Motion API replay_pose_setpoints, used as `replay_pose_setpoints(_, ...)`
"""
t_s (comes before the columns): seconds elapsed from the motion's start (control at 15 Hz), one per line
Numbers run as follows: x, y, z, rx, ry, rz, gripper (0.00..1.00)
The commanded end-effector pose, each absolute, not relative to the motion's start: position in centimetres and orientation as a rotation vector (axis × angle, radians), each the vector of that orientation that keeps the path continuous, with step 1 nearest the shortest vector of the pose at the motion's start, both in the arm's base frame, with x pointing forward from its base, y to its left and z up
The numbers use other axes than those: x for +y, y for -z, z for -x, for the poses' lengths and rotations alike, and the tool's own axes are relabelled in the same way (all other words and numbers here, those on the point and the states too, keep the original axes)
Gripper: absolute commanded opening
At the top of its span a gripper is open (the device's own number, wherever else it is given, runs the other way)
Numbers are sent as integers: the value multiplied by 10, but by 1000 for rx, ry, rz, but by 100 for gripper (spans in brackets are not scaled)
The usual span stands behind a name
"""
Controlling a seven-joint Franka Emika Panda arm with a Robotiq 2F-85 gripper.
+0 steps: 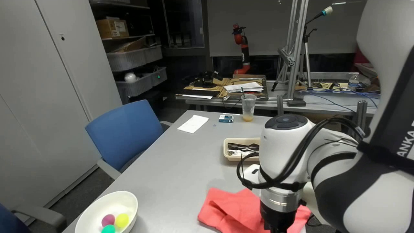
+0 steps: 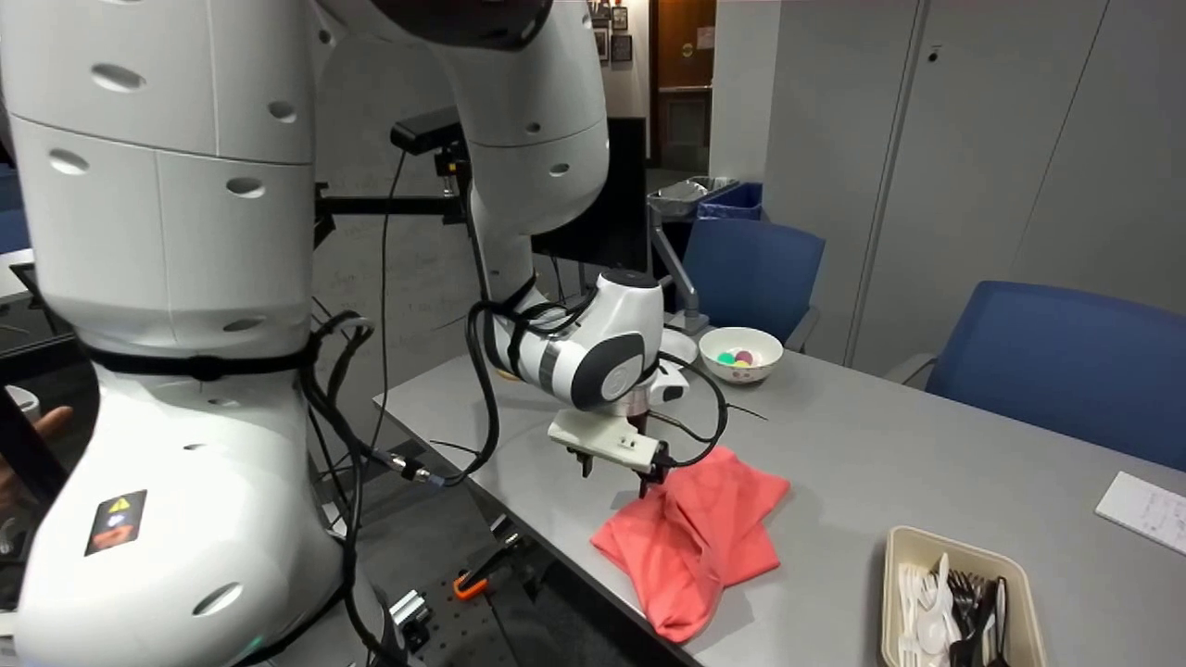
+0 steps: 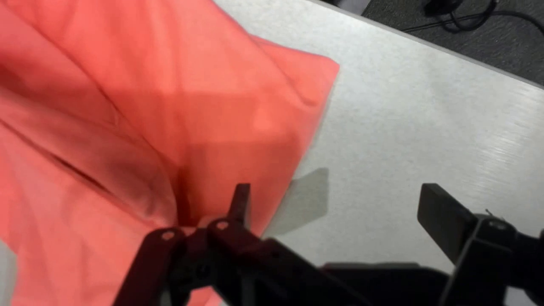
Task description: Fold the shirt
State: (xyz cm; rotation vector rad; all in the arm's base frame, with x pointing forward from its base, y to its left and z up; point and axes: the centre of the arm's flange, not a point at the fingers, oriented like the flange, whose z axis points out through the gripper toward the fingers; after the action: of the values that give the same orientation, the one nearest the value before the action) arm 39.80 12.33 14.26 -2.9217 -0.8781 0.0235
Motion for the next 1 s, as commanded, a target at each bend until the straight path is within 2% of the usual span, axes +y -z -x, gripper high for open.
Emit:
replay_pose_setpoints(0.0,124,-143,-400,-881,-25,2920,100)
replay_pose_setpoints(0.27,130,-142,-397,-902,-32,2929,100)
replay_pose_setpoints(0.67,124,-193,-391,-1056,90,3039,100)
replay_pose_setpoints(0.93,116,-201,-405,-1145,166,3081,100)
